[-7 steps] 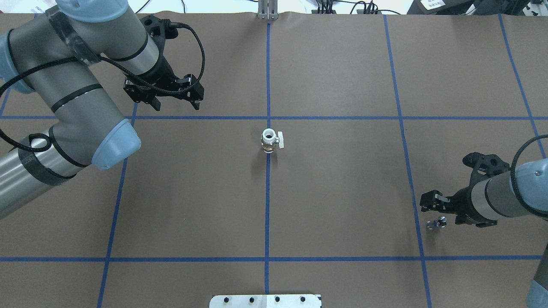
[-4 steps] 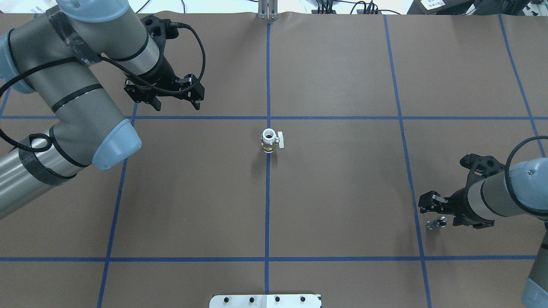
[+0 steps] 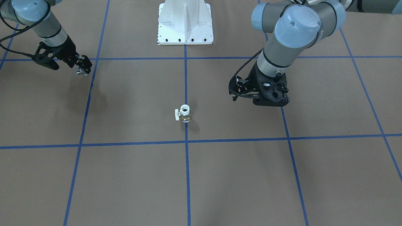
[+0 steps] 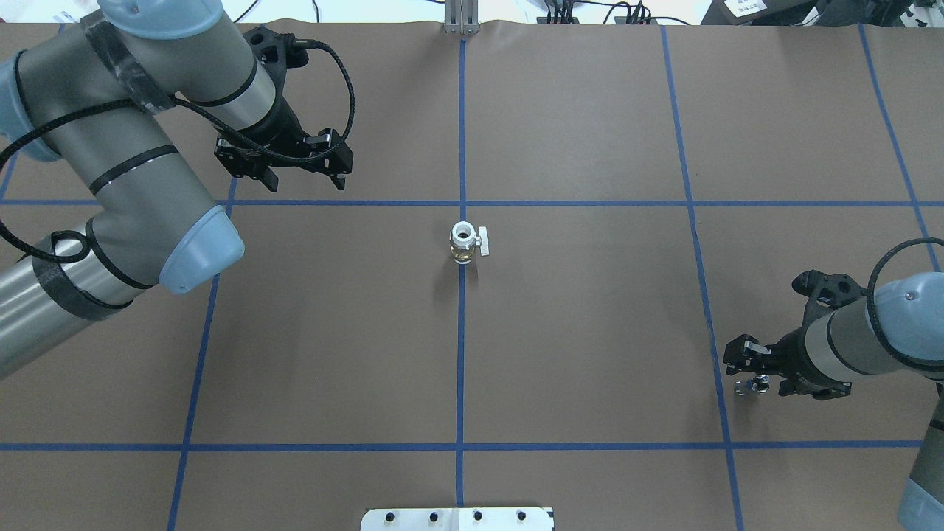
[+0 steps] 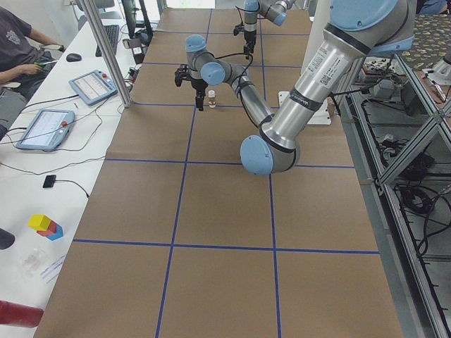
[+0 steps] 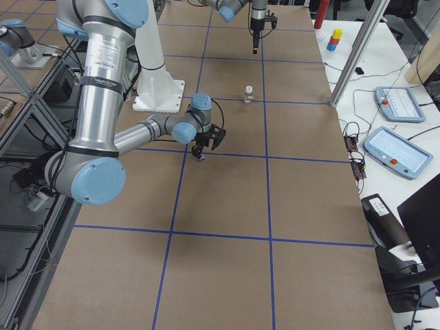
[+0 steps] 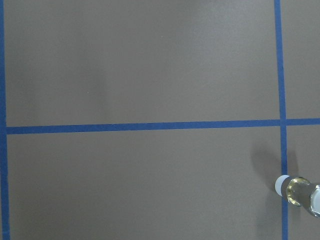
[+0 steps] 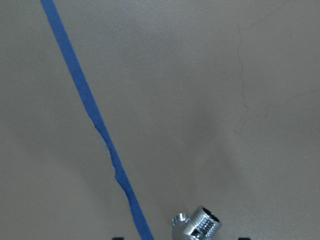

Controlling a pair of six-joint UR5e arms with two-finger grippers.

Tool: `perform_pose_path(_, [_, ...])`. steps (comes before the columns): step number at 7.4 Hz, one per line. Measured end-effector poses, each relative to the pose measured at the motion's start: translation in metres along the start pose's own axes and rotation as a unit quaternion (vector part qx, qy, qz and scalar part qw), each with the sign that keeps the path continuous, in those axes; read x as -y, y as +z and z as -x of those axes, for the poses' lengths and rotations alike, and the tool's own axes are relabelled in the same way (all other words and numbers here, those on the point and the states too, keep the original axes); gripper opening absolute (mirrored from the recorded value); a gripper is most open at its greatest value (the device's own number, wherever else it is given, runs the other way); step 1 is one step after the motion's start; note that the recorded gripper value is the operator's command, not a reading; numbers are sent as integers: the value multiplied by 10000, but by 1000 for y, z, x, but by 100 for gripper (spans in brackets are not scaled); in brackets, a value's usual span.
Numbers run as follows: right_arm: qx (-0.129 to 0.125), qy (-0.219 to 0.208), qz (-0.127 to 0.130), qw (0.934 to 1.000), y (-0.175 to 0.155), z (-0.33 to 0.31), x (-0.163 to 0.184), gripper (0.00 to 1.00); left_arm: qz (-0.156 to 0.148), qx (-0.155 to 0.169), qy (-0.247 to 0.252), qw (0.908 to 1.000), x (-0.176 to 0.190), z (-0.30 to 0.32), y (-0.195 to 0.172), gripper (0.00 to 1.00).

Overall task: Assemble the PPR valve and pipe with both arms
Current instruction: 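Close the right gripper on the small silver threaded fitting, then lift the fitting with the right gripper and carry it above the valve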

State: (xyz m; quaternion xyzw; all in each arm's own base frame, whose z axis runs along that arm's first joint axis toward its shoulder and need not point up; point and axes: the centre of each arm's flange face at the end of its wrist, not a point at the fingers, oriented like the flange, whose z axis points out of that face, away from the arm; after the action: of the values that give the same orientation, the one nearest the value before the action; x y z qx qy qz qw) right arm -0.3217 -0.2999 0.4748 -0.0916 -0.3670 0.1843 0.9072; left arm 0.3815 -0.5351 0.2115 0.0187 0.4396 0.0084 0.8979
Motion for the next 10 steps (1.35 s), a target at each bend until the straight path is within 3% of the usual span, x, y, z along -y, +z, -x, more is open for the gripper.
perform_pose_path(1, [-12, -6, 23, 10000, 1, 0, -1, 70, 3, 2, 0, 10000, 0, 0, 0, 100])
perform_pose_path(2, [-20, -15, 40, 10000, 2, 0, -3, 57, 7, 3, 0, 10000, 0, 0, 1, 100])
perform_pose_path(3, [-30, -23, 57, 10000, 3, 0, -4, 41, 7, 3, 2, 10000, -1, 0, 1, 100])
perform_pose_path(4, [-35, -27, 71, 10000, 3, -1, -5, 14, 10, 2, 4, 10000, -1, 0, 1, 100])
perform_pose_path(5, [-33, -28, 79, 10000, 3, -1, -5, 0, 13, 3, 5, 10000, -1, 0, 2, 100])
perform_pose_path(8, [-11, -31, 89, 10000, 0, 0, -6, 0, 15, 4, 4, 10000, -1, 0, 3, 100])
perform_pose_path(10, [174, -25, 152, 9997, -15, 12, -4, 0, 10, -3, 12, 10000, -2, 0, 2, 100])
